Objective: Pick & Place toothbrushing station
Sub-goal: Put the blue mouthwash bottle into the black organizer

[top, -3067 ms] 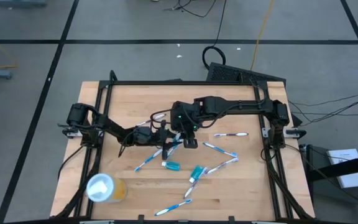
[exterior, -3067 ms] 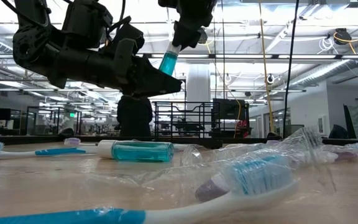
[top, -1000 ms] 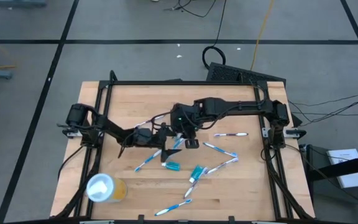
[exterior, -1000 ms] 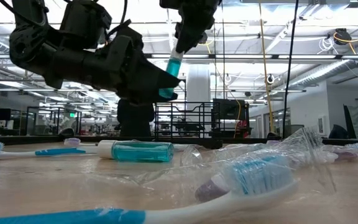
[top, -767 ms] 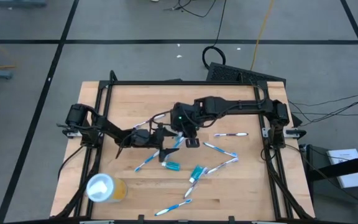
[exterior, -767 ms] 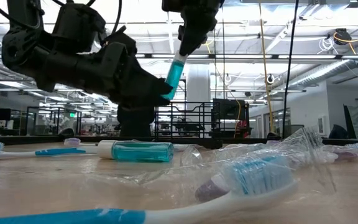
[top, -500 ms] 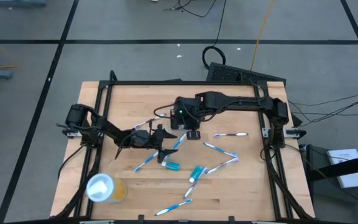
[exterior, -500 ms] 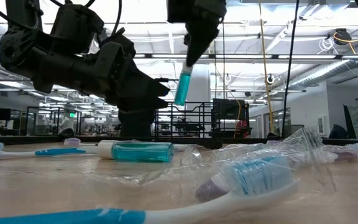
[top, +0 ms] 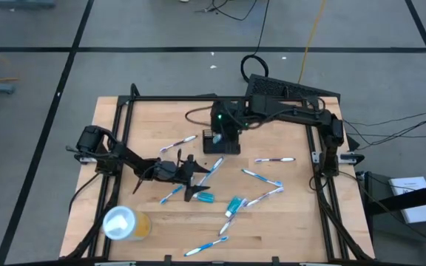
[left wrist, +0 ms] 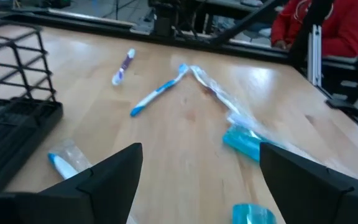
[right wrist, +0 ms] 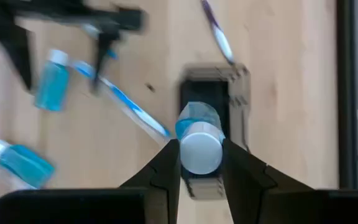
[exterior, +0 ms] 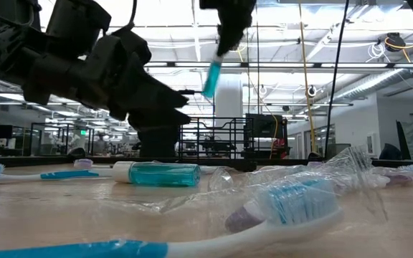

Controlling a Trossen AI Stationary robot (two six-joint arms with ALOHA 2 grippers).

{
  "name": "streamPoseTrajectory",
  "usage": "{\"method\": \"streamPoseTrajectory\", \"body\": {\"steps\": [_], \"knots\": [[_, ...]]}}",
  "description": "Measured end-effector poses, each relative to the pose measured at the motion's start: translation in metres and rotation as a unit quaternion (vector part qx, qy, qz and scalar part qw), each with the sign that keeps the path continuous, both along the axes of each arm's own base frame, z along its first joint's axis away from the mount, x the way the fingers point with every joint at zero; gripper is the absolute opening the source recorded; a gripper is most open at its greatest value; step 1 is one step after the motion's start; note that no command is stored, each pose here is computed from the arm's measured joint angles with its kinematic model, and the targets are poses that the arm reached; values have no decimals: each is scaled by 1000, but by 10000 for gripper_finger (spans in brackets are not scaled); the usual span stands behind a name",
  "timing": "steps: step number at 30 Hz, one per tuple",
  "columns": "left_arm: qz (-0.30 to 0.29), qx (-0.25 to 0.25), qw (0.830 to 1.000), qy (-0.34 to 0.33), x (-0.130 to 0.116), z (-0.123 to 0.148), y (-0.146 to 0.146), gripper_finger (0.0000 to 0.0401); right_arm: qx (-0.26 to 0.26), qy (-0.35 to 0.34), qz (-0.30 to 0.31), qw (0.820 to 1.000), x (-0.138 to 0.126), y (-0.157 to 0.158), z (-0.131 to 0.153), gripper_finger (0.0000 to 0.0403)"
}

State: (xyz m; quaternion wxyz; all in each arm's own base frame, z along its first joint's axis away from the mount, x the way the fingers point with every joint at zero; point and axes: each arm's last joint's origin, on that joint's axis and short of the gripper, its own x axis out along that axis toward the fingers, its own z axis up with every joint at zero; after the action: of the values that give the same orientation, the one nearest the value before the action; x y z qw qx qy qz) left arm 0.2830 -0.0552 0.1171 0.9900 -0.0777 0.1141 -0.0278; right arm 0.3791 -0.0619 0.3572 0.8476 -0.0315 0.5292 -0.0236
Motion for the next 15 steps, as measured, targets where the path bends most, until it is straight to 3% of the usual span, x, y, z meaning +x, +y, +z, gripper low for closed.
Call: {"method": "streamPoseTrajectory", "body": {"steps": [15], "knots": [[-3, 5, 1000, 11, -1, -2, -2, 326, 46, 44, -21, 998, 4, -32, -24, 81]]}}
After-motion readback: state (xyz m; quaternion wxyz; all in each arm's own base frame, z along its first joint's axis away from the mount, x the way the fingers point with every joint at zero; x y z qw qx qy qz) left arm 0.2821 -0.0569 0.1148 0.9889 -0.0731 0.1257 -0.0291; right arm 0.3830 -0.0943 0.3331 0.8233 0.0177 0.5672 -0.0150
